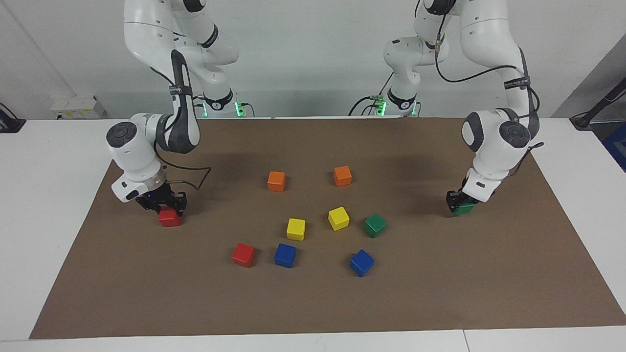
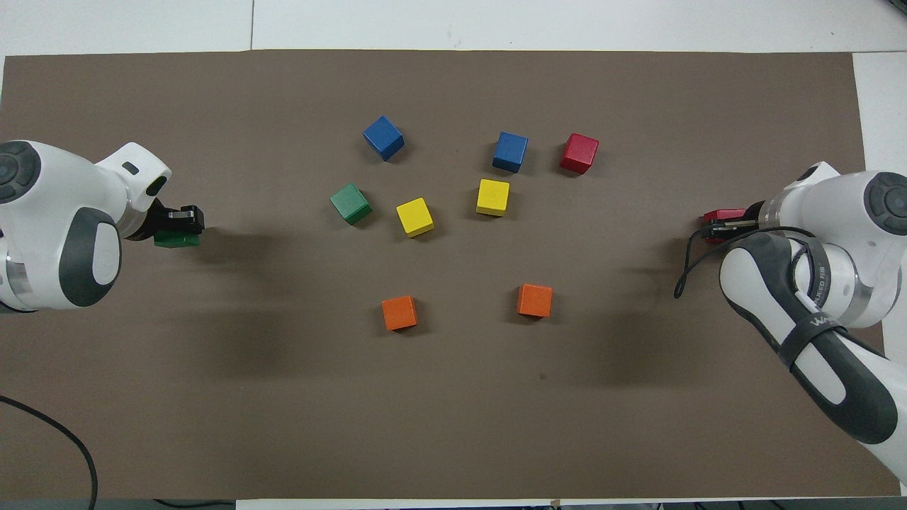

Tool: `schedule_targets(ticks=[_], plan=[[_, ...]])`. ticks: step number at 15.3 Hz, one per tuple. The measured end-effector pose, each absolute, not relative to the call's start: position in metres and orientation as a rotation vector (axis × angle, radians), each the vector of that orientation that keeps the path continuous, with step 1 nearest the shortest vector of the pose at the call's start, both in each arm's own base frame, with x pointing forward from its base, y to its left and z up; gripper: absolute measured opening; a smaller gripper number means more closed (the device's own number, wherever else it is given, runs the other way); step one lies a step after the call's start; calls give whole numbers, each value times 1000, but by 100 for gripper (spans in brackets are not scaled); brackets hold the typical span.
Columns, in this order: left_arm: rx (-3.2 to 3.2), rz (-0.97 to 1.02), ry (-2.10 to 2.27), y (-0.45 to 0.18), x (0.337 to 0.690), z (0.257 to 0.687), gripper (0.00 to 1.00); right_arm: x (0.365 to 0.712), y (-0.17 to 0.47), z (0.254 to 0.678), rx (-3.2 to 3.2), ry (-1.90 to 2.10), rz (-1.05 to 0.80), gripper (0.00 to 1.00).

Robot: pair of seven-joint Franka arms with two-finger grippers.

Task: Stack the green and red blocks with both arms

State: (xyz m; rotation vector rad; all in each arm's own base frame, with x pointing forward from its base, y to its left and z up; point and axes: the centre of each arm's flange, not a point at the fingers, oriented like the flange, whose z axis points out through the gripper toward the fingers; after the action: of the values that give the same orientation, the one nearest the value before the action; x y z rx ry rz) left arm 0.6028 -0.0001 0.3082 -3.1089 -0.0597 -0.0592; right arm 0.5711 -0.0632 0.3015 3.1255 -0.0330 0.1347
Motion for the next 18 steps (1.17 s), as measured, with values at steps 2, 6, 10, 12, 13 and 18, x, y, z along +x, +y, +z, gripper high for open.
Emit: schedule_targets(ticks=[2, 6, 10, 12, 13, 18], plan=[[-3110, -59, -57, 0, 604, 301, 55, 572, -62, 303, 3125, -30, 141, 100], [-3111, -70, -53, 0, 605, 301, 56, 602, -35, 347, 3136, -35, 117, 100], [-3109, -99, -75, 9, 611, 310, 87, 645, 42, 406, 3128, -169, 133, 100], [-3111, -75, -114, 8, 622, 333, 100, 666, 78, 406, 3118, -271, 138, 100], [-3118, -55, -193, -2, 632, 355, 100, 677, 97, 399, 3109, -322, 133, 100], [-3113, -63, -595, -148, 665, 427, 100, 718, 161, 357, 3062, -526, 132, 100]])
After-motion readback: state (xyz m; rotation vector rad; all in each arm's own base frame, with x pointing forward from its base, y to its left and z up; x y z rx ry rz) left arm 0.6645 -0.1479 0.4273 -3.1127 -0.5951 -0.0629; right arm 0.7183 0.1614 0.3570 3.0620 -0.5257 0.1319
